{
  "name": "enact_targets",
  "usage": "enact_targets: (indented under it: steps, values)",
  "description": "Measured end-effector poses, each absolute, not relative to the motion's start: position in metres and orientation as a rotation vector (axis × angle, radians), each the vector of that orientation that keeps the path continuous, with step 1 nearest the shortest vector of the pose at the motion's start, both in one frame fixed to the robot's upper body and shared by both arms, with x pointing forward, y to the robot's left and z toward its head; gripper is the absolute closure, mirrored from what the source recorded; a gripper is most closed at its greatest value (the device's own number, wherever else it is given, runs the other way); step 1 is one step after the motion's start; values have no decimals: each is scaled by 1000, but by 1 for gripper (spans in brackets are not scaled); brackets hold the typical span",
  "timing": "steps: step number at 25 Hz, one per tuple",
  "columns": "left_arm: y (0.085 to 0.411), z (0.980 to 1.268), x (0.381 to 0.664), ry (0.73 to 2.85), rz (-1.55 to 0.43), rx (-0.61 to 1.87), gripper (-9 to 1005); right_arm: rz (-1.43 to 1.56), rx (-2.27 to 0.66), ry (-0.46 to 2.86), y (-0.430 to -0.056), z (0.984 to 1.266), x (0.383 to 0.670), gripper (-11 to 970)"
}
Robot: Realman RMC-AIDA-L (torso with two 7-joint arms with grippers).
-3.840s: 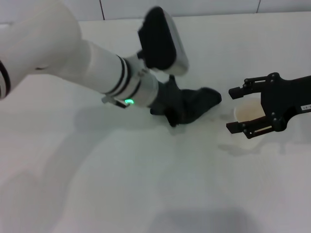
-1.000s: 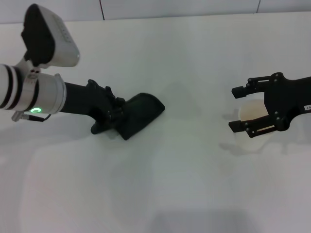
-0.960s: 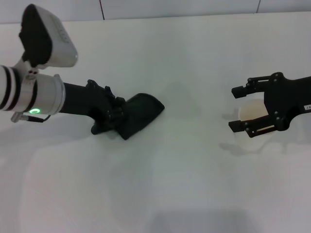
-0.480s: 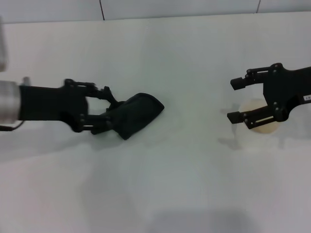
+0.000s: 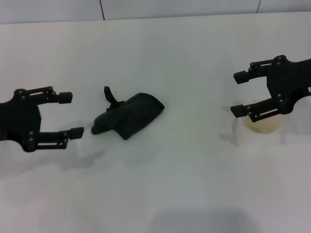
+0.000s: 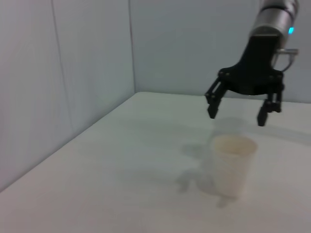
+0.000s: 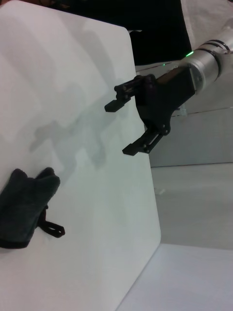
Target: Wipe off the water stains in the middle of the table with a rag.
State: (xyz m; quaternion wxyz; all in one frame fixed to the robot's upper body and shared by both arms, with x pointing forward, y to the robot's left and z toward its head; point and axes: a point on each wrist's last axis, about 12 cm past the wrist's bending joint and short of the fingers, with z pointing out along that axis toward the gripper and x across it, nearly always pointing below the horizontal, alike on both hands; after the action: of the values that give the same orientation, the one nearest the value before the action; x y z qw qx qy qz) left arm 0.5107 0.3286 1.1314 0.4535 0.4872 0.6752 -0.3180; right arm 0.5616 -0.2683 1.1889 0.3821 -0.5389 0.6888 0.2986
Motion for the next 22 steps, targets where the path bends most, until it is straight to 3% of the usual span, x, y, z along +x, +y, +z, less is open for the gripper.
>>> enact_targets:
  steps: [13, 22]
  values:
    - [350, 1132, 486, 1624, -810, 1238, 182, 784, -1317, 1738, -289, 1201, 543, 135]
    - [357, 1136, 485, 1633, -804, 1248, 184, 794, -1283, 1799, -295, 1199, 530, 209]
